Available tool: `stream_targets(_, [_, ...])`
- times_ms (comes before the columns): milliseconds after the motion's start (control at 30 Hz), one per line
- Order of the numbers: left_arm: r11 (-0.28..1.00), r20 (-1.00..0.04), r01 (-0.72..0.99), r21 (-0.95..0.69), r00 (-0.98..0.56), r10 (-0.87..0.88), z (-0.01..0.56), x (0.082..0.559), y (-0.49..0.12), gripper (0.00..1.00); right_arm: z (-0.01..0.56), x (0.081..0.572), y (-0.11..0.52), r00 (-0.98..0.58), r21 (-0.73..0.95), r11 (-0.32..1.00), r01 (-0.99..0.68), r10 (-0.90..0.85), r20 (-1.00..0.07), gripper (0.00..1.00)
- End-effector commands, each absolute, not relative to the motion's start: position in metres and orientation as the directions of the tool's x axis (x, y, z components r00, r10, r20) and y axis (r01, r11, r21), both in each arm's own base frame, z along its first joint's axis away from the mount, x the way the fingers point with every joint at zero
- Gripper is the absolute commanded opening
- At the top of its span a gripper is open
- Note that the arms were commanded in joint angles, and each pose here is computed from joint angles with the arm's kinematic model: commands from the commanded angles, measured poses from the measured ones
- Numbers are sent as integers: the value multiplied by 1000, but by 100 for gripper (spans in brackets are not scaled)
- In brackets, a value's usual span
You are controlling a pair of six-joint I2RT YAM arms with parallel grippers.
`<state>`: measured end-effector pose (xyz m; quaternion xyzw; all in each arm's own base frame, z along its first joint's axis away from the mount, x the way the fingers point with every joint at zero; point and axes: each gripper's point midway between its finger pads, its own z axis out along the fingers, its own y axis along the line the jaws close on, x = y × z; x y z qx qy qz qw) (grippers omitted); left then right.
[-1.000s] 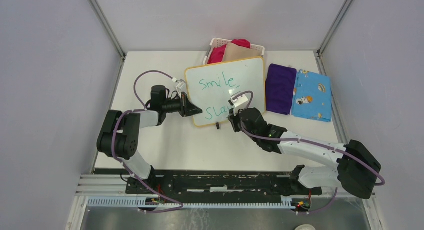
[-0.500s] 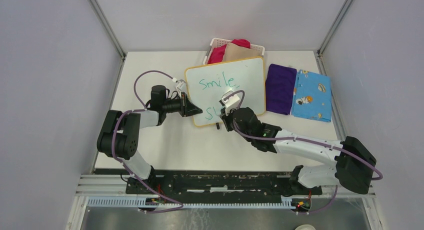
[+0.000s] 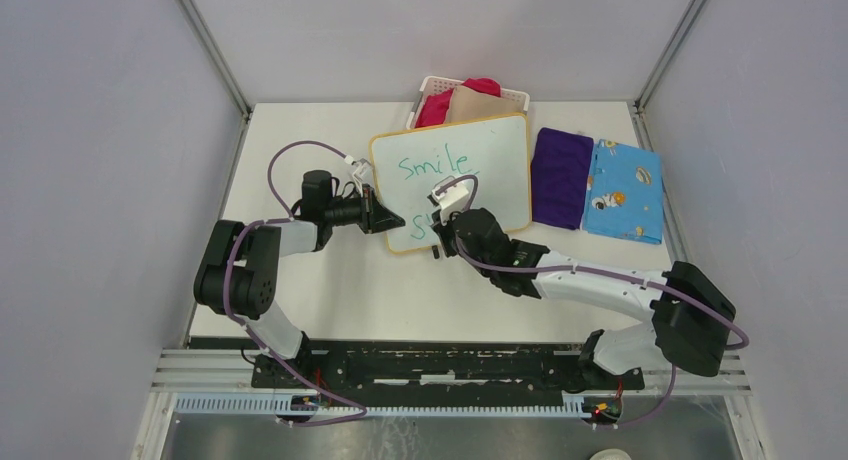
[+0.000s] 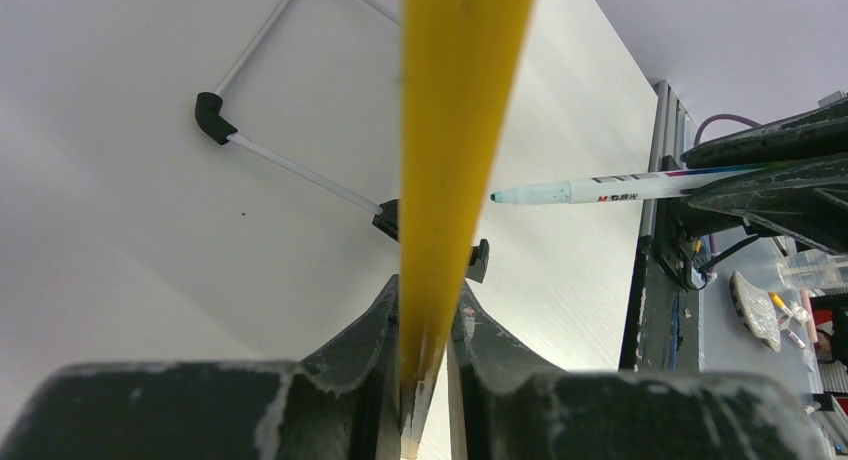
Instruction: Write a sentence on the whiteboard
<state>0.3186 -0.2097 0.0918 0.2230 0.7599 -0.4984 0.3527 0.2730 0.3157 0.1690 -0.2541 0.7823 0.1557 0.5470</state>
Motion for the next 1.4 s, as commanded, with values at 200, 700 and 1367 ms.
stream_targets(200, [494,-693,618,-611,-720,44,56,309,-206,2,186,286,324,-240,-30,839,-543,-189,-952,0])
stream_targets(700, [500,-688,614,-611,-724,48,54,309,-205,2,168,295,293,-286,-26,882,-471,-180,-941,0])
stream_targets(1367, [500,-687,613,-612,-725,48,53,309,-205,2,209,295,212,-187,27,945,-327,-37,-982,0])
